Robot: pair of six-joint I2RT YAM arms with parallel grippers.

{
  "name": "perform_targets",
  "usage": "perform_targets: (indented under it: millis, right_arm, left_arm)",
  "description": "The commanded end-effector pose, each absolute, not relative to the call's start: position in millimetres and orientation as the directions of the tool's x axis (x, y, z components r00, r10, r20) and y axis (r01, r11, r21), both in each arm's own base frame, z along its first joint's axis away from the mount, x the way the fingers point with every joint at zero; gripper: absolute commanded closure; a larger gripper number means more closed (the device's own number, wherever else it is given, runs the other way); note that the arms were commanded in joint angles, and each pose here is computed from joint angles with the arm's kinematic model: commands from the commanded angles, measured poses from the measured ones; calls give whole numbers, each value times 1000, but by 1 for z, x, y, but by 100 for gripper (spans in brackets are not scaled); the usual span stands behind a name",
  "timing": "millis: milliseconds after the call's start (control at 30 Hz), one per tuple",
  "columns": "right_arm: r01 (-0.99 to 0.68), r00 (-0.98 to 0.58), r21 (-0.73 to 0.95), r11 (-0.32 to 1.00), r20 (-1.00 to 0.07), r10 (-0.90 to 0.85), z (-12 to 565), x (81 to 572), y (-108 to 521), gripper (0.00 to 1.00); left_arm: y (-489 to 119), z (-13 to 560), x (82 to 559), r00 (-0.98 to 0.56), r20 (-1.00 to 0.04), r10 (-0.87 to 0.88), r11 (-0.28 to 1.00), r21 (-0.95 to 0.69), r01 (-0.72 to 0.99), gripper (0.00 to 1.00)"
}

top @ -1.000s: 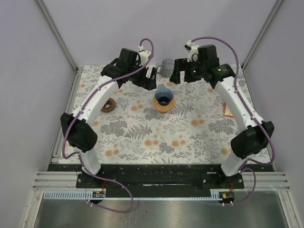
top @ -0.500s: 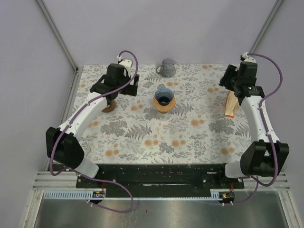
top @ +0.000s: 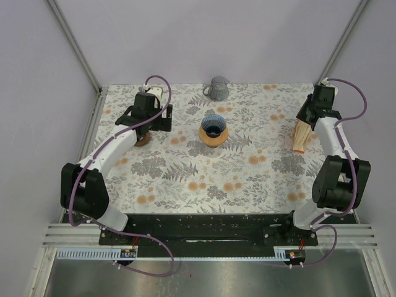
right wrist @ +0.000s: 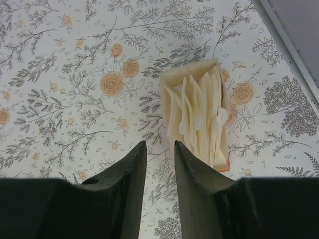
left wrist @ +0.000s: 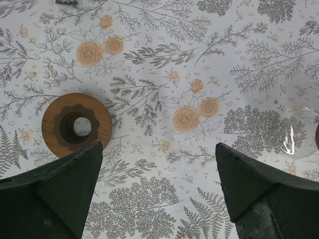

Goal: Place the coffee filter in the dripper

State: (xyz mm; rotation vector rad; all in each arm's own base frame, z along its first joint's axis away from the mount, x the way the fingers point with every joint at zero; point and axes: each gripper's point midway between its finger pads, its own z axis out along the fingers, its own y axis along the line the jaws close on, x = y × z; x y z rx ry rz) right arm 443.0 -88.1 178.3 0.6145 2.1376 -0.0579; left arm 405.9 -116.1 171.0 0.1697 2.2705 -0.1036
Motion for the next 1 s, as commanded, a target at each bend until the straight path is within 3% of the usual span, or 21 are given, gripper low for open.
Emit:
perform_targets:
  millis: [0, 267, 767, 967]
  right_arm:
    - [474, -443, 170, 864, -802, 401, 194, 453, -97, 64]
    - [484, -488, 152, 862, -771, 409, 169, 454, -97, 71]
    - [481, -536, 112, 869, -747, 393, 149, 461, -100, 71]
    - [484, -528, 88, 871, -764, 371, 162, 459, -105, 76]
  left_arm:
    - [-120, 193, 415, -581, -814, 26, 985, -79, 155, 1]
    - [-121, 189, 414, -594, -804, 21, 981, -97, 165, 1]
    - [-119, 189, 414, -601, -799, 3, 980, -118, 162, 1]
    - [-119, 189, 414, -603, -798, 1, 979, -120, 162, 1]
